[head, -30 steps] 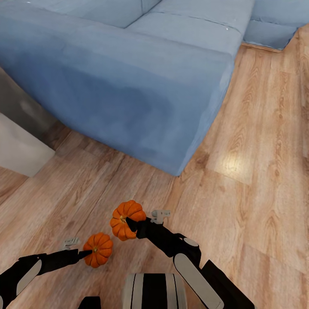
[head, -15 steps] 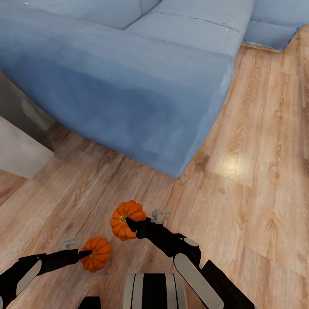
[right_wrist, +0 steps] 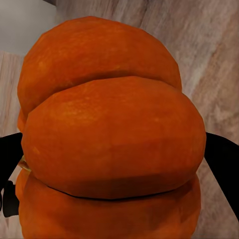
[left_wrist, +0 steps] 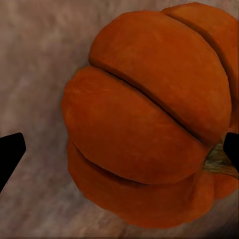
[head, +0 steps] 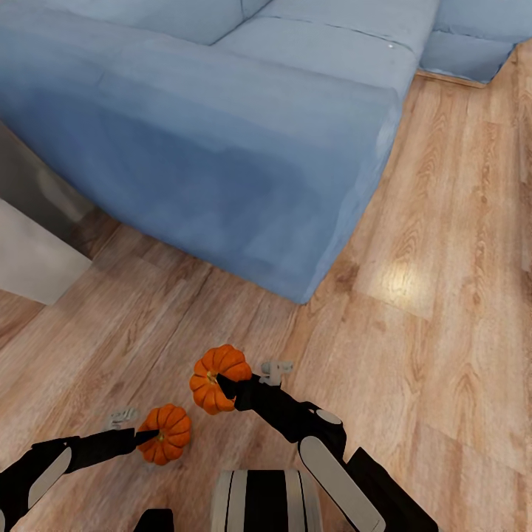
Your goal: Place each of the two pumpkins and all three candles from the living room inside a cabinet in the living room (use any cabinet), then make sure every cabinet is closed, and position the cauldron so it is next to a table in the living room.
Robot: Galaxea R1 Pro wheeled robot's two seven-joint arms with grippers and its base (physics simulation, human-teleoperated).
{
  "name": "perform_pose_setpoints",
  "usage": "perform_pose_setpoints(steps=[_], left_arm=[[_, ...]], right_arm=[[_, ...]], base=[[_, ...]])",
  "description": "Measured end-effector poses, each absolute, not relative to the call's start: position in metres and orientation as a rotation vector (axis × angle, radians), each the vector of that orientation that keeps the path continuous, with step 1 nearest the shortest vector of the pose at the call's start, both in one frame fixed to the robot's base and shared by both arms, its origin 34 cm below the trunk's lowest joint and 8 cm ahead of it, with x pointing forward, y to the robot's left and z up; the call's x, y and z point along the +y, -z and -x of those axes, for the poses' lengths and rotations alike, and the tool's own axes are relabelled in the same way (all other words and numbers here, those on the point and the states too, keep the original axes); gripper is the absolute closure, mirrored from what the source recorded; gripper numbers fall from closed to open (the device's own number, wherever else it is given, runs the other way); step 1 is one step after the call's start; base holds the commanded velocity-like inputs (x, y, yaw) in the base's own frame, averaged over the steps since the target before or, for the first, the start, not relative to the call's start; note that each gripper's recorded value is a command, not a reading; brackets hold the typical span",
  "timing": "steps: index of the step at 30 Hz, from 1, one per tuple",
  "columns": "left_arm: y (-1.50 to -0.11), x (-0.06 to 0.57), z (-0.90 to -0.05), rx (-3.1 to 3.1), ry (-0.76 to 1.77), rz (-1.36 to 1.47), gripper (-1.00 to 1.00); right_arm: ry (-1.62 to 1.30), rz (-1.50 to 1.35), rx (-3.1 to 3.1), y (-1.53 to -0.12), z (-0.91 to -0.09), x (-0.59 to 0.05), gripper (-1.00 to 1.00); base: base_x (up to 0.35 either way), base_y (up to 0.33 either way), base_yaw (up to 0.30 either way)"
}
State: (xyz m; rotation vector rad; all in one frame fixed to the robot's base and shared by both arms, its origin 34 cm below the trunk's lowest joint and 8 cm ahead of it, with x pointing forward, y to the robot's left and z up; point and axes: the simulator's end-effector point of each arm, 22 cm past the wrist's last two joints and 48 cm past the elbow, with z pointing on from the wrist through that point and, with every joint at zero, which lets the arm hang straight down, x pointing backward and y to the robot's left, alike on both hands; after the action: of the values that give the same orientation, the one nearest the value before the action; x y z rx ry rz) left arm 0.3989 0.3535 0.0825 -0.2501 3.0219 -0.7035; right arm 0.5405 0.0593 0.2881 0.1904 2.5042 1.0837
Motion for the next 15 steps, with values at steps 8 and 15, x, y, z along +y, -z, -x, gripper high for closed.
perform_pose_setpoints(steps=[8,15], left_arm=[[-0.0825,0.3534,-0.3982,3.024,0.704,0.243,-1.00],[-0.0807,0.3492,-0.3952,3.024,0.737,0.270,-1.00]], right_arm=[[-1.084,-0.190,2.505,-0.2880,-0.5403,0.0593,1.00],[-1.087,-0.199,2.514,-0.2826,-0.5382,0.0594,1.00]], base=[[0.000,0.000,0.000],[0.000,0.000,0.000]])
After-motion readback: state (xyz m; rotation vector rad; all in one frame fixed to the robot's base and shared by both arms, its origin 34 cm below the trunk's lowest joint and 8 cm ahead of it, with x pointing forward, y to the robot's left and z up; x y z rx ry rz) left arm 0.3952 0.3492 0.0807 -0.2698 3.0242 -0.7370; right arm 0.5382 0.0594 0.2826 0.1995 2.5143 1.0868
